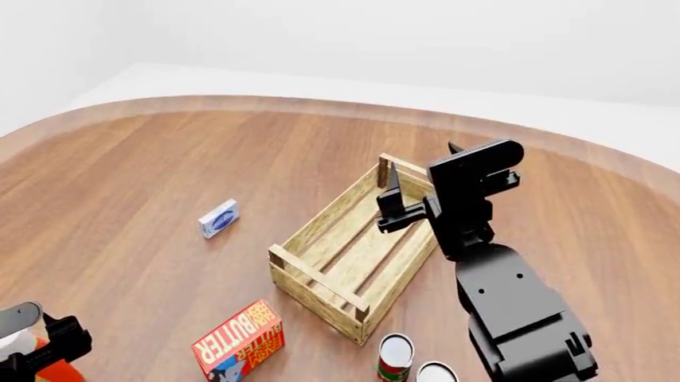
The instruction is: Pick up the ketchup, and put it in the wooden tray.
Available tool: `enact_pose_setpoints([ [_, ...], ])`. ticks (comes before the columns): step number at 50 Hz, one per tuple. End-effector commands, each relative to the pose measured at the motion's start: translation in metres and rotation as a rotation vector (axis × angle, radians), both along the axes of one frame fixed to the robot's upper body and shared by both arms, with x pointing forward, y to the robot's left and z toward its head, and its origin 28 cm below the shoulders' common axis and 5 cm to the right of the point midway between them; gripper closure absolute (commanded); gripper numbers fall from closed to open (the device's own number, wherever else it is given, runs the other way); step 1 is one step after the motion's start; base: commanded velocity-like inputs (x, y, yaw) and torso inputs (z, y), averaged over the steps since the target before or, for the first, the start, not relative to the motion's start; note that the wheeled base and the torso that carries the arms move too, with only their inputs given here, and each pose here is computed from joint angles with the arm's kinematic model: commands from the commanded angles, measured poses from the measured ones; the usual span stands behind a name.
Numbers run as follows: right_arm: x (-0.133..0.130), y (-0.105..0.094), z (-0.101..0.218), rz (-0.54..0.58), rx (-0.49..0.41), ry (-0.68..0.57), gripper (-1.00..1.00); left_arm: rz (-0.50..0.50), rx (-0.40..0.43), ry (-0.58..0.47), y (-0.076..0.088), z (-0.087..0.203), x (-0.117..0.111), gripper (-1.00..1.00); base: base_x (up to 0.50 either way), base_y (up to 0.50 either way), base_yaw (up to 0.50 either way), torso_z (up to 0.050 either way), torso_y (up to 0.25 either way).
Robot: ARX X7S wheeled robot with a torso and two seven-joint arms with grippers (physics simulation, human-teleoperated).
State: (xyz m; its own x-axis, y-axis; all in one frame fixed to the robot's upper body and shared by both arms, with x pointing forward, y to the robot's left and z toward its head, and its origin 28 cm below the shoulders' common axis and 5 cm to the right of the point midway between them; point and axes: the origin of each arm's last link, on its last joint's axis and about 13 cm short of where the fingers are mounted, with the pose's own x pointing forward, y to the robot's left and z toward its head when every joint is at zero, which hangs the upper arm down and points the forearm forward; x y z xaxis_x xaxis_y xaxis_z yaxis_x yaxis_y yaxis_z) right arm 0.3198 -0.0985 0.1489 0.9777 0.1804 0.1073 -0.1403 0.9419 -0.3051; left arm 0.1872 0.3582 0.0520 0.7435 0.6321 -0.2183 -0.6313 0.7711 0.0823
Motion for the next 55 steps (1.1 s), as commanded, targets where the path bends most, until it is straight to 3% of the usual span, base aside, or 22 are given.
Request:
enact_pose_setpoints([
  [1, 0.001, 0.001, 0.000, 0.000, -0.004, 0.002, -1.00, 0.017, -0.009, 0.025, 0.002, -0.011, 0.006, -1.00, 0.00, 0.00, 0.00, 0.000, 0.000],
  [42, -0.002, -0.002, -0.003, -0.022, -0.004, 0.010, -1.00, 0.087, -0.045, 0.068, 0.012, -0.039, 0.043, -1.00, 0.00, 0.00, 0.00, 0.000, 0.000],
  [43, -0.002, -0.003, -0.003, -0.023, -0.004, 0.010, -1.00, 0.097, -0.044, 0.068, 0.013, -0.041, 0.044, 1.00, 0.00, 0.00, 0.00, 0.000, 0.000],
  [55, -0.003, -0.004, -0.002, -0.036, 0.001, 0.008, -1.00, 0.113, -0.050, 0.066, 0.017, -0.049, 0.051, 1.00, 0.00, 0.00, 0.00, 0.000, 0.000],
])
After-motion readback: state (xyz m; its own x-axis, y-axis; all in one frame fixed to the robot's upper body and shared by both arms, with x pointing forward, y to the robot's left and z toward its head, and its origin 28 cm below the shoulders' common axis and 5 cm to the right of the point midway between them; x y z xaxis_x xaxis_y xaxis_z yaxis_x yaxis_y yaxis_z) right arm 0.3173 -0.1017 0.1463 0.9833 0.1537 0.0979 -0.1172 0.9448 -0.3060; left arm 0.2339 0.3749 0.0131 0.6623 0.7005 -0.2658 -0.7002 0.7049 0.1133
